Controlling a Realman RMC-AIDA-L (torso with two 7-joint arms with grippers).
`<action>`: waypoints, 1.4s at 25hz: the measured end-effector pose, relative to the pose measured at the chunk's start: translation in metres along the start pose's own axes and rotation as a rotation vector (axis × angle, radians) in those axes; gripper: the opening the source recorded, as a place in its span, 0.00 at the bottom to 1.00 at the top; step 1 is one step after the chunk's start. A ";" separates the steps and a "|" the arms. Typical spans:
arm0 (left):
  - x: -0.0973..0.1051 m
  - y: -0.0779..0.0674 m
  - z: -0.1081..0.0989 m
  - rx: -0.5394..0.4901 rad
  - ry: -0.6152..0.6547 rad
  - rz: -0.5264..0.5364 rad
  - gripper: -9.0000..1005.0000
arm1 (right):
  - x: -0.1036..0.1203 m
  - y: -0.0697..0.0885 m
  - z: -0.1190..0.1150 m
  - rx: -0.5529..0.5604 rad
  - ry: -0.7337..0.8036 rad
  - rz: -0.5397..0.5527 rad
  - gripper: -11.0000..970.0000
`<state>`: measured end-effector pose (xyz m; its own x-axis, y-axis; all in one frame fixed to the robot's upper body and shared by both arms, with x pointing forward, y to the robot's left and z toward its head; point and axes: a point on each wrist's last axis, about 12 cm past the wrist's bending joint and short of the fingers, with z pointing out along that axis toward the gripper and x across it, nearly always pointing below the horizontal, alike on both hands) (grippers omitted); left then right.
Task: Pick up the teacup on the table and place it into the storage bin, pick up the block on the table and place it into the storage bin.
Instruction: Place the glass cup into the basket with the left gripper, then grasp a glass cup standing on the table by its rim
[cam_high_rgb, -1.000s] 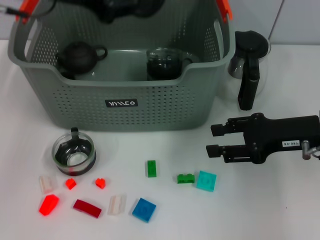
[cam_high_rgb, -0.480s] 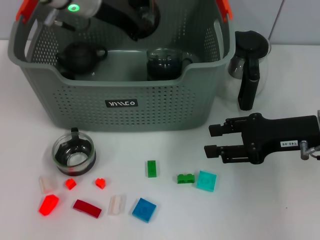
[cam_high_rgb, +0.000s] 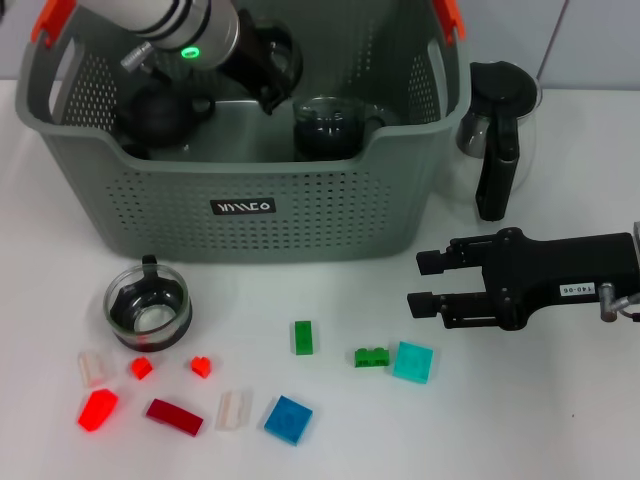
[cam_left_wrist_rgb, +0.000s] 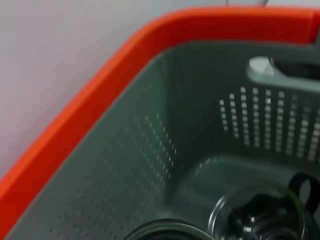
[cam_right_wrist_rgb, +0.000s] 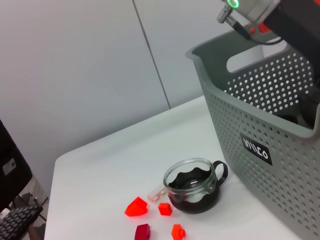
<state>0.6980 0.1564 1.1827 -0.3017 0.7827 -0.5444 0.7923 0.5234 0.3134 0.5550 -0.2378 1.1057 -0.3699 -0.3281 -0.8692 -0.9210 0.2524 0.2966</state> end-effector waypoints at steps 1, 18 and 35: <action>0.001 -0.002 0.001 -0.003 0.011 0.011 0.06 | 0.000 0.000 0.000 0.000 0.000 -0.001 0.67; 0.005 -0.020 0.014 0.010 0.067 0.078 0.07 | 0.000 -0.001 -0.001 0.004 0.001 -0.003 0.66; 0.021 0.008 -0.044 0.116 -0.200 -0.184 0.58 | 0.000 -0.001 0.000 -0.003 0.002 0.009 0.67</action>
<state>0.6748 0.1924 1.2080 -0.3440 0.5904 -0.7301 0.7929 0.5992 0.1109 0.5556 -0.2383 1.1054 -0.3780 -0.3279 -0.8658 -0.9181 0.2529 0.3051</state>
